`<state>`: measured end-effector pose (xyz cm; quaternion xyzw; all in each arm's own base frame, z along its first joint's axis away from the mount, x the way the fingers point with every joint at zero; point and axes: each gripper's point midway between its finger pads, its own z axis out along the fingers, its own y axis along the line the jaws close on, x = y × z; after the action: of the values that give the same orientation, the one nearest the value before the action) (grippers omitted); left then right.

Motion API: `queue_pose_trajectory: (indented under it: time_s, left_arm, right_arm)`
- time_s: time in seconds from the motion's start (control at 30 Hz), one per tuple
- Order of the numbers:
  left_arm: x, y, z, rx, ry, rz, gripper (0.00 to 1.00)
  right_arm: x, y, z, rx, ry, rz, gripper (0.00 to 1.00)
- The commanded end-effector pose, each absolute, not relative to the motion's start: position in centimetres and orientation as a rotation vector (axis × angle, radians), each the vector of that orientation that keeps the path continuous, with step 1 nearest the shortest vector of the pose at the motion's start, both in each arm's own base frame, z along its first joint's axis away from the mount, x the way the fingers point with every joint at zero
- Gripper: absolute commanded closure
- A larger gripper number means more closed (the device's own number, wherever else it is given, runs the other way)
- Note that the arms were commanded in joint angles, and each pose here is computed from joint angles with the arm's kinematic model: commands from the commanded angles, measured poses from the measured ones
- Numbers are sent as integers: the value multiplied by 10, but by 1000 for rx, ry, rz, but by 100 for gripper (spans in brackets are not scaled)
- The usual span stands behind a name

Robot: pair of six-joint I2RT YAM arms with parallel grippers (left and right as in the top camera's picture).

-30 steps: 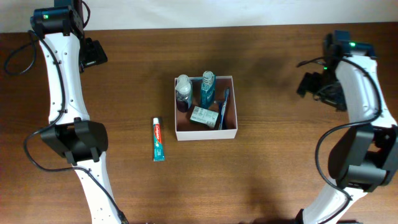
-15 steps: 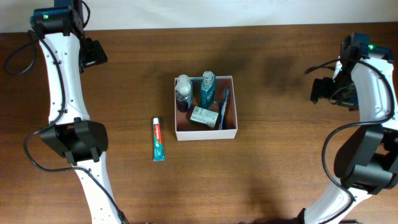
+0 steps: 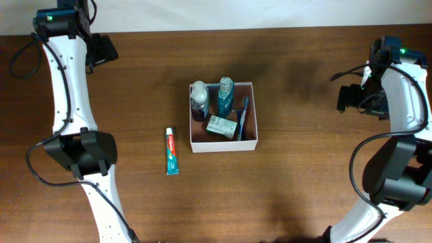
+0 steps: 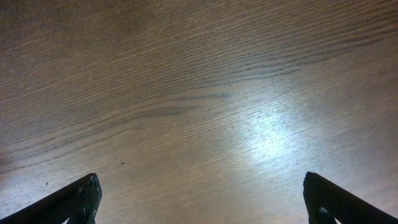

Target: Pack container

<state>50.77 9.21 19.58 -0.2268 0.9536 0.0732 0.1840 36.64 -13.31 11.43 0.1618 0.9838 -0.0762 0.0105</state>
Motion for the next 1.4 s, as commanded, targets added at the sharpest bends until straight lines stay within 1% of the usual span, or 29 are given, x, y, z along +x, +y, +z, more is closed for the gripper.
queue_pose_trajectory:
  time_s: [0.0,0.13,0.27,0.37,0.53,0.7,0.8,0.9,0.97,1.03,1.13,1.27,1.37]
  left_arm:
    - [513,76,196,-636,2690,66,1]
    - [509,52,194,-610,2737,-123,1]
    - [494,40,190,-616,2804,-203,1]
    - [486,34,198,-614,2819,-241,0]
    - [464,31,248,-578,2743,-207,0]
    - [438,24,317,-470,2589,-3,0]
    - [422,1,347,-381,2521,43,0]
    - [410,-31,360,-272,2507,32,0]
    - [402,-45,357,-225,2520,89,0]
    - [397,-50,347,-244,2542,161,0]
    - [392,-53,317,-307,2625,218,0]
    - [378,-67,268,-278,2817,168,0]
    - [369,-68,246,-285,2900,182,0]
  right_arm:
    - [370,-135,116,503,3059,-230,1]
    - [370,-135,116,503,3059,-230,1]
    - [370,-135,116,503,3059,-230,1]
    - [370,-135,116,503,3059,-230,1]
    - [370,-135,116,503,3059,-230,1]
    - [370,-135,116,503,3059,-230,1]
    - [370,-135,116,503,3059,-230,1]
    - [370,-135,116,503,3059,-230,1]
    - [370,-135,116,503,3059,-230,1]
    - [370,-135,116,503,3059,-230,1]
    - [370,-135,116,503,3059,-230,2]
    - [370,-135,116,503,3059,-230,1]
    - [370,-135,116,503,3059,-230,1]
